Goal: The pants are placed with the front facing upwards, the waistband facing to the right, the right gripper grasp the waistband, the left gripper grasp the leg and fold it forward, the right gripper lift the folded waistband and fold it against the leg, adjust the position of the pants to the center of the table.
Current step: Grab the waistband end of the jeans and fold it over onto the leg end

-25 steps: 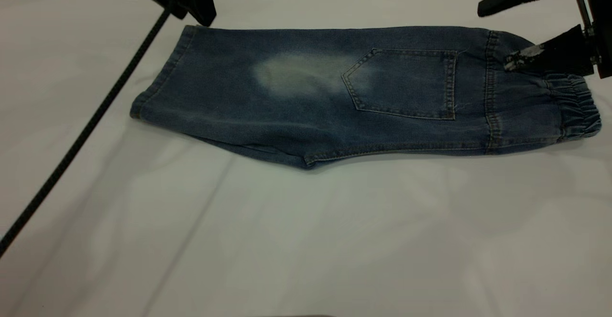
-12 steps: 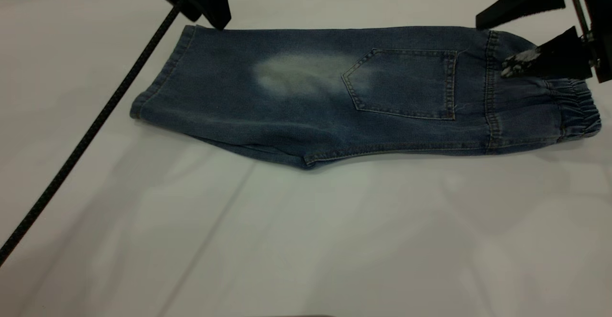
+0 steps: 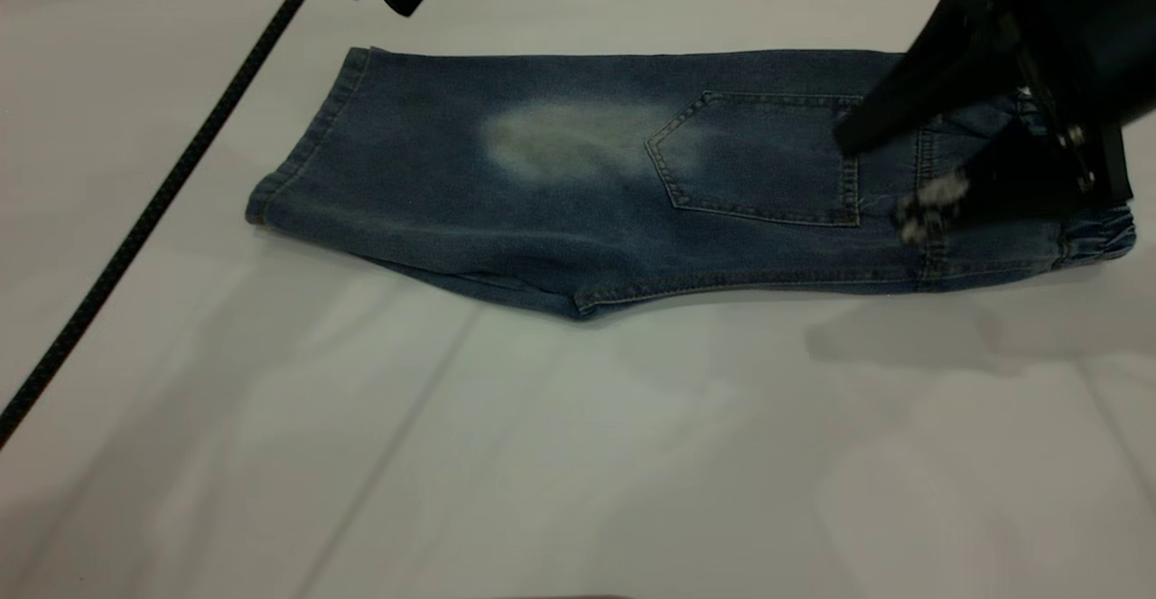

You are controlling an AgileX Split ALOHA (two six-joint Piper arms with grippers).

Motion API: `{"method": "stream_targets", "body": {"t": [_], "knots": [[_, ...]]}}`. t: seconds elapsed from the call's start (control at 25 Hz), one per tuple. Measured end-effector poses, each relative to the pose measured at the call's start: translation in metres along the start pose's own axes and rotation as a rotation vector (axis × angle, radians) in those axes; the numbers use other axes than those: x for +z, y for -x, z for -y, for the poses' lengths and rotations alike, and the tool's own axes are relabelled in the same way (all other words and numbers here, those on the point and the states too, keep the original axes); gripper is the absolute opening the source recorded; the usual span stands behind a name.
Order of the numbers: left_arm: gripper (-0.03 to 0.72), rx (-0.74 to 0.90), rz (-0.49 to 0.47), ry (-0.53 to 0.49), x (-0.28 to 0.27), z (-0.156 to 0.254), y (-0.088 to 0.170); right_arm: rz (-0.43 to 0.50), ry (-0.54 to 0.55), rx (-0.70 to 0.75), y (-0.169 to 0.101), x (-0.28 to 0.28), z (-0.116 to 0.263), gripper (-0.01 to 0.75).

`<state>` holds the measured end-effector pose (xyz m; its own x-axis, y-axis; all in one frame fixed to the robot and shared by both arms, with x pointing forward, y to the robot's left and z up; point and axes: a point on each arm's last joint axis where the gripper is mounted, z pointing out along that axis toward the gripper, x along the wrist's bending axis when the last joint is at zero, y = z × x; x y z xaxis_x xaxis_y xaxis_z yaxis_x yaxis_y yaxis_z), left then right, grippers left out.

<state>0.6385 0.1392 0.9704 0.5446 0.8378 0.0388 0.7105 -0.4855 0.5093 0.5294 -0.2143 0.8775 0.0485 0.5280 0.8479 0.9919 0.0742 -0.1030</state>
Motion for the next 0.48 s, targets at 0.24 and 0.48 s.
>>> {"method": "stream_targets", "body": {"t": [0.24,0.48], "knots": [[0.323,0.008,0.006,-0.031,-0.005,0.002,0.001,0.125,-0.165,0.064,0.006,0.007,0.015,0.471],[0.323,0.023,0.004,-0.038,-0.006,0.002,0.001,0.406,-0.206,0.136,0.029,0.000,0.021,0.436]]}}
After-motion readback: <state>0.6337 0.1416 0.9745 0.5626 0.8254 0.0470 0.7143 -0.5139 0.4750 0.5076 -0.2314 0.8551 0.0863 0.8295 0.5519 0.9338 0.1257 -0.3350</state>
